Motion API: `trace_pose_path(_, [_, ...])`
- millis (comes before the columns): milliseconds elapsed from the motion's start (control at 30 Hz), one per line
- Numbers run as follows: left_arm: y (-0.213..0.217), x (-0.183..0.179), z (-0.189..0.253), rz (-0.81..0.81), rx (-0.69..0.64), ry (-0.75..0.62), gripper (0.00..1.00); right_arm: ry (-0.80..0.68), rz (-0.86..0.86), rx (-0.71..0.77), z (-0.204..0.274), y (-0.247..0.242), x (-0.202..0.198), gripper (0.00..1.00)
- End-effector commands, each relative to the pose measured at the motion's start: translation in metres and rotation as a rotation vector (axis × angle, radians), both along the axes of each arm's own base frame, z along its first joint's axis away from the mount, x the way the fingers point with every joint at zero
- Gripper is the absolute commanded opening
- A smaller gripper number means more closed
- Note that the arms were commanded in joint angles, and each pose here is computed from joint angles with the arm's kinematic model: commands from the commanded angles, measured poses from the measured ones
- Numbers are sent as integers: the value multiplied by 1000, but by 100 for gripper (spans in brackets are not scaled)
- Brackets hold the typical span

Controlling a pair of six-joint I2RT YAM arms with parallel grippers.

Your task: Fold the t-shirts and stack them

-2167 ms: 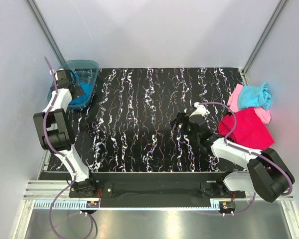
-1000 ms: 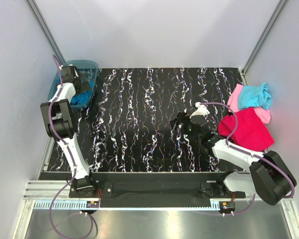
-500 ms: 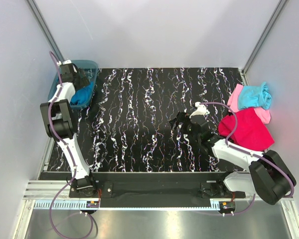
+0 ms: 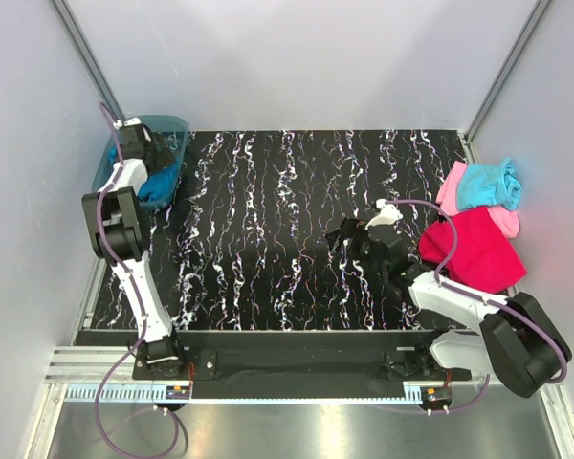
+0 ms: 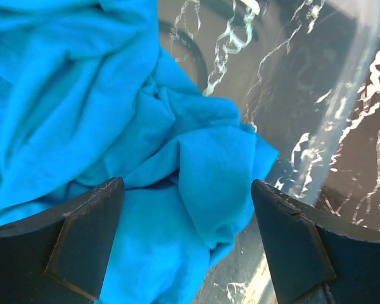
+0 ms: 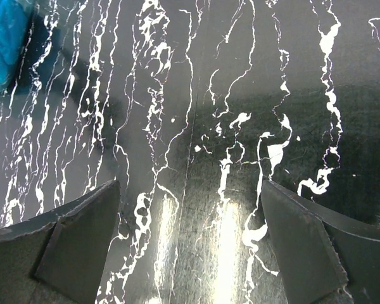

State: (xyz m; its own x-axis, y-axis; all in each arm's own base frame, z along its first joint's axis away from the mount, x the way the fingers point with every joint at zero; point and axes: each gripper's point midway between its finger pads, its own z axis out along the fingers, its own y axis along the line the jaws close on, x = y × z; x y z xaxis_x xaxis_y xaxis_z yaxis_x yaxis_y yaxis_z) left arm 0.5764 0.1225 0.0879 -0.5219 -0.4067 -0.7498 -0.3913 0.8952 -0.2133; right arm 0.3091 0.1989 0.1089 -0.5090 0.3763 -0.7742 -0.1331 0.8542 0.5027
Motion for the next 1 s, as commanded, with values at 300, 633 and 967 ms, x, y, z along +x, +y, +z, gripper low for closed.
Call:
trace_pose_path(300, [-7,28,5,-33,-40,-72,61,-96,24,58,26,5,4,100])
trace_pose_path(633, [-17,24,54,-13,-34,-173,0,-84,49,59,22,11,6,100])
trace_pose_path(967, [-92,4,214,-92,-144,-498,0,-77,67,64,21,15,5,100])
